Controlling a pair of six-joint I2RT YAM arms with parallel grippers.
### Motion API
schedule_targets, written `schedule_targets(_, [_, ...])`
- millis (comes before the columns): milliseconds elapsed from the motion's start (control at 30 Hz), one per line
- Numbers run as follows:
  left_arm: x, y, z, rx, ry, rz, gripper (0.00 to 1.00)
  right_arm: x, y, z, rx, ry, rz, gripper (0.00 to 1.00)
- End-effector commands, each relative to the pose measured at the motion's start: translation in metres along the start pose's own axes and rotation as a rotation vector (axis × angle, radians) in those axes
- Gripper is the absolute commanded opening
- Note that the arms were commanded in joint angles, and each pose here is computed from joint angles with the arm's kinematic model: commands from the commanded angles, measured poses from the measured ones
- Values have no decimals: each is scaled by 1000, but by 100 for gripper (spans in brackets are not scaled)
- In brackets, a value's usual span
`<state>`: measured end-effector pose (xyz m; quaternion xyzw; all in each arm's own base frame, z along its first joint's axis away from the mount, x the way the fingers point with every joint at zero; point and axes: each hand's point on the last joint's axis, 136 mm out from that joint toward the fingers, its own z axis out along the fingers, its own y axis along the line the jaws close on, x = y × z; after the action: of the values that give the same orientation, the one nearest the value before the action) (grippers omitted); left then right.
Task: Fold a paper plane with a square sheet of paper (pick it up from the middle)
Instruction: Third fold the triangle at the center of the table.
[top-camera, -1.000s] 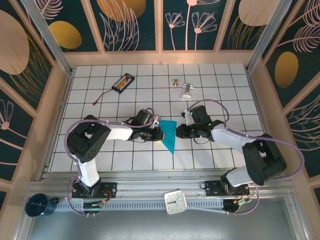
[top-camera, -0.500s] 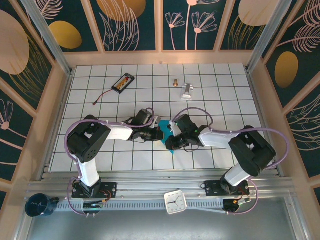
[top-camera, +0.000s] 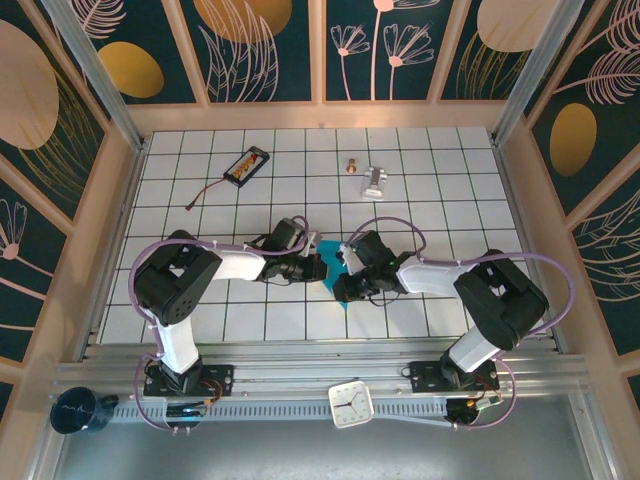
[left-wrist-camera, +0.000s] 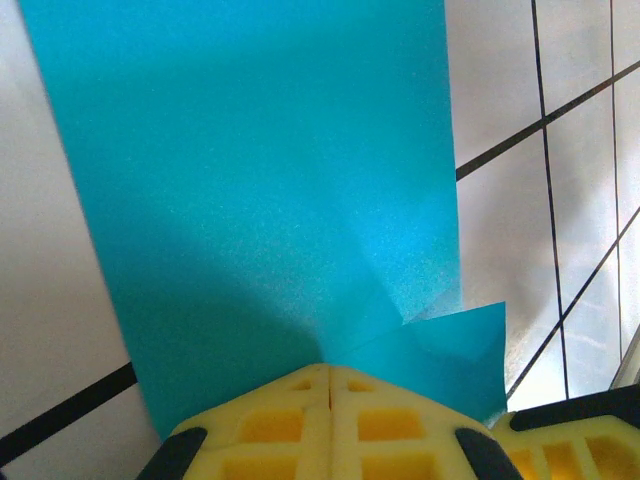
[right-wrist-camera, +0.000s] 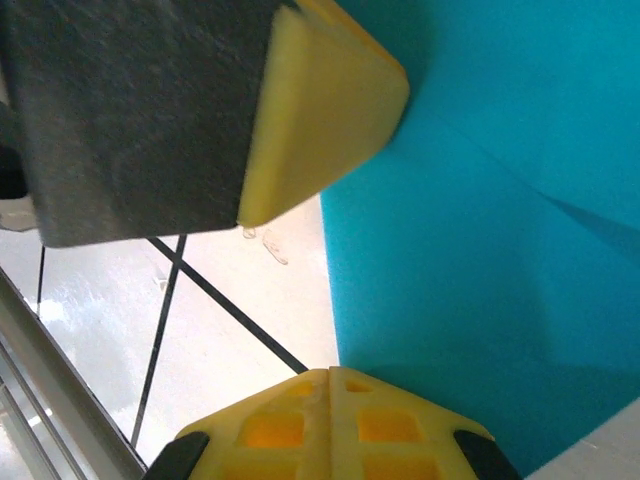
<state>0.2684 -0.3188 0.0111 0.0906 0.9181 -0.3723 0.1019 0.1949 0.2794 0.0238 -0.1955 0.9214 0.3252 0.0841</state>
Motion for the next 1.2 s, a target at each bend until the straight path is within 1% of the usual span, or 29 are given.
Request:
schedule_targets(0, [42,69,8,-245,109,-76,0,12,-13,4,35,34,8,4])
schedule_targets(267, [42,69,8,-245,112,-72,0,27,-25,4,68,69,34,2])
schedule_targets(500, [42,69,7,-249,111,-68,0,51,-35,3,98,115,90,1])
schedule_targets(1000, [42,73,8,-267,114,-65,0,106,-42,-3,160,213,210,0])
schedule_targets(1167, [43,74,8,-269,117,-68,0,114,-43,-7,182,214,222,0])
